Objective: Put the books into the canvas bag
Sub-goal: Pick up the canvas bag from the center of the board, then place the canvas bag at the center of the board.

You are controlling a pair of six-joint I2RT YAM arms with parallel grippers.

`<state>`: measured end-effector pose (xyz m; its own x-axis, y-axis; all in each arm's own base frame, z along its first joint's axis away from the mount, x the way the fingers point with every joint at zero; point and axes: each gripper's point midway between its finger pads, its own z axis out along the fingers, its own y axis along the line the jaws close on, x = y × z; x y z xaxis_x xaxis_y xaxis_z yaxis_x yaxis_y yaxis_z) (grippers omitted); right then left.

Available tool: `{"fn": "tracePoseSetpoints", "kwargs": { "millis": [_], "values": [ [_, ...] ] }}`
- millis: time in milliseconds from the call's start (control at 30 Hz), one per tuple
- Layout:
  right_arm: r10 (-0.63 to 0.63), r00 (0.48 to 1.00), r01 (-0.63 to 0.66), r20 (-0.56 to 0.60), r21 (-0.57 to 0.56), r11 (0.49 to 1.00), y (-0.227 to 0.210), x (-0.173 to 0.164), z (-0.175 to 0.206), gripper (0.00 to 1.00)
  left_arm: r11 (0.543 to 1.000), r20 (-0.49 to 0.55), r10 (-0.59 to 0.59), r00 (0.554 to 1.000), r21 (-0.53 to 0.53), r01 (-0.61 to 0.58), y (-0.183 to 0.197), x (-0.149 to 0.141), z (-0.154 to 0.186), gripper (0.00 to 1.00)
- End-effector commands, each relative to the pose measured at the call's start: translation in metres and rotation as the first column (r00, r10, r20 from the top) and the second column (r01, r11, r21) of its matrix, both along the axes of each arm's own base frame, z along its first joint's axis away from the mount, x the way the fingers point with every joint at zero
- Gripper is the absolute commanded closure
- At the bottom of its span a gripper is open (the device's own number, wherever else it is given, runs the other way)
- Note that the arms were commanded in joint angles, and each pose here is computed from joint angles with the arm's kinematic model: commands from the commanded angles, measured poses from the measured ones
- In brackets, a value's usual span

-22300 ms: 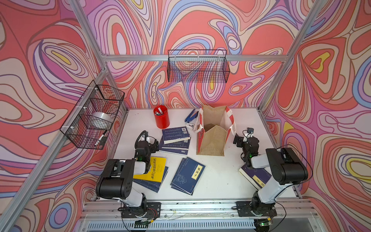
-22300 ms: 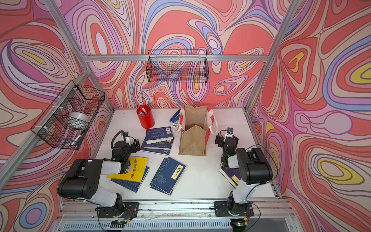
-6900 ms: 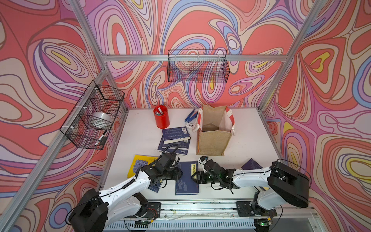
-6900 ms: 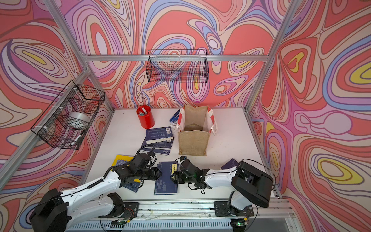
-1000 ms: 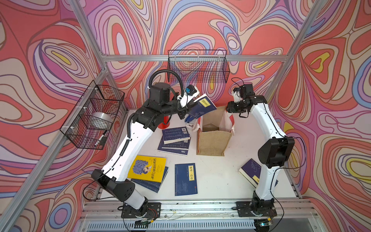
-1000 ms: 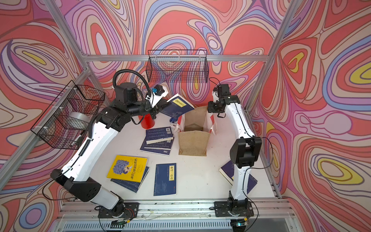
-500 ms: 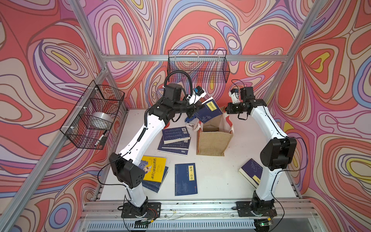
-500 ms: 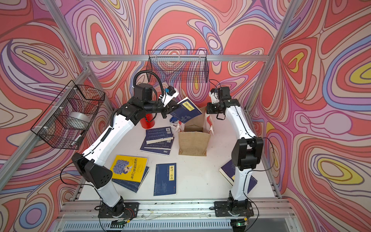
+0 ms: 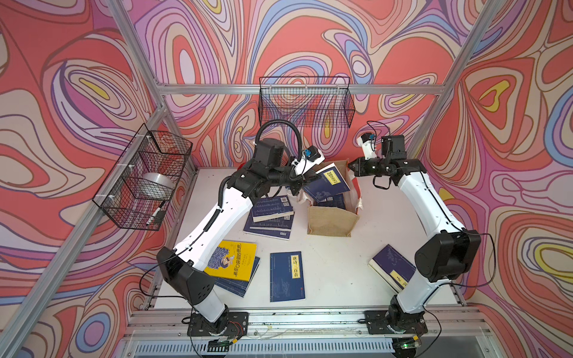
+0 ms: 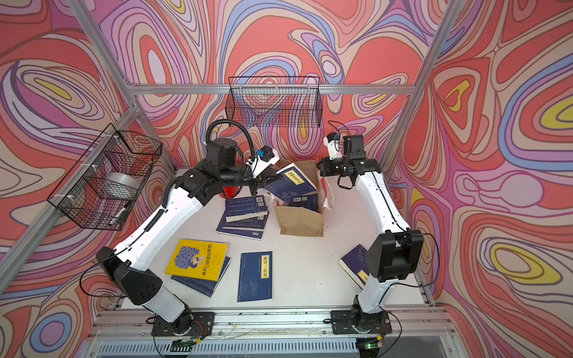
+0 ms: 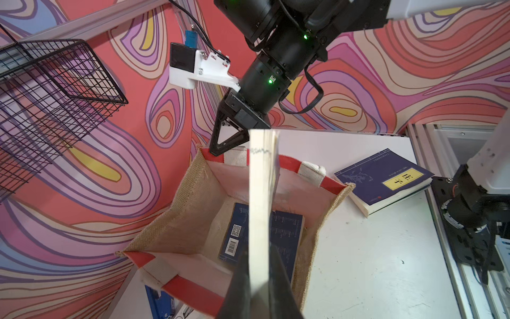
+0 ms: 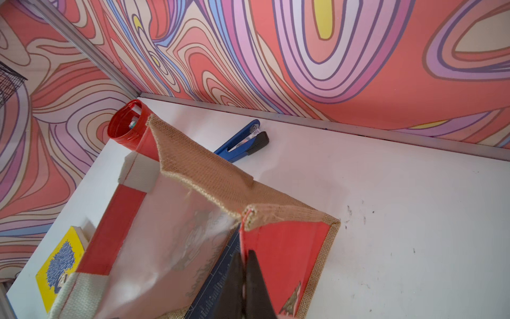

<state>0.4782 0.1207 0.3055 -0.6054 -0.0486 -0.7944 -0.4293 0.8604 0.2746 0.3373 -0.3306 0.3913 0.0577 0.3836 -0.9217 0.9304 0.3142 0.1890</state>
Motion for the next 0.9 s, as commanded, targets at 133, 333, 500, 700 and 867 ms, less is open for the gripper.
{"fn": "tracePoseSetpoints", "kwargs": {
  "millis": [133, 333, 500, 700, 867],
  "values": [
    [0.116, 0.978, -0.126, 0.176, 0.046, 0.991, 0.019, -0.032, 0.042, 1.0, 0.998, 0.125, 0.048, 0.991, -0.047, -0.042, -0.003, 0.002, 0.017, 1.0],
    [0.153, 0.955, -0.175, 0.255, 0.068, 0.982, 0.026, -0.053, 0.053, 1.0, 0.995, 0.185, 0.057, 0.981, -0.087, -0.042, -0.001, -0.003, 0.038, 1.0],
    [0.173, 0.94, -0.205, 0.293, 0.084, 0.975, 0.03, -0.062, 0.065, 1.0, 0.998, 0.2, 0.016, 0.98, -0.061, -0.004, -0.008, -0.014, 0.034, 1.0],
    [0.164, 0.942, -0.199, 0.292, 0.096, 0.975, 0.03, -0.063, 0.068, 1.0, 1.0, 0.203, -0.011, 0.979, 0.03, 0.005, -0.029, -0.019, 0.002, 1.0],
    [0.145, 0.954, -0.177, 0.263, 0.103, 0.979, 0.028, -0.061, 0.062, 1.0, 0.986, 0.265, 0.048, 0.963, 0.141, -0.088, -0.045, -0.003, -0.029, 1.0]
  ]
}}
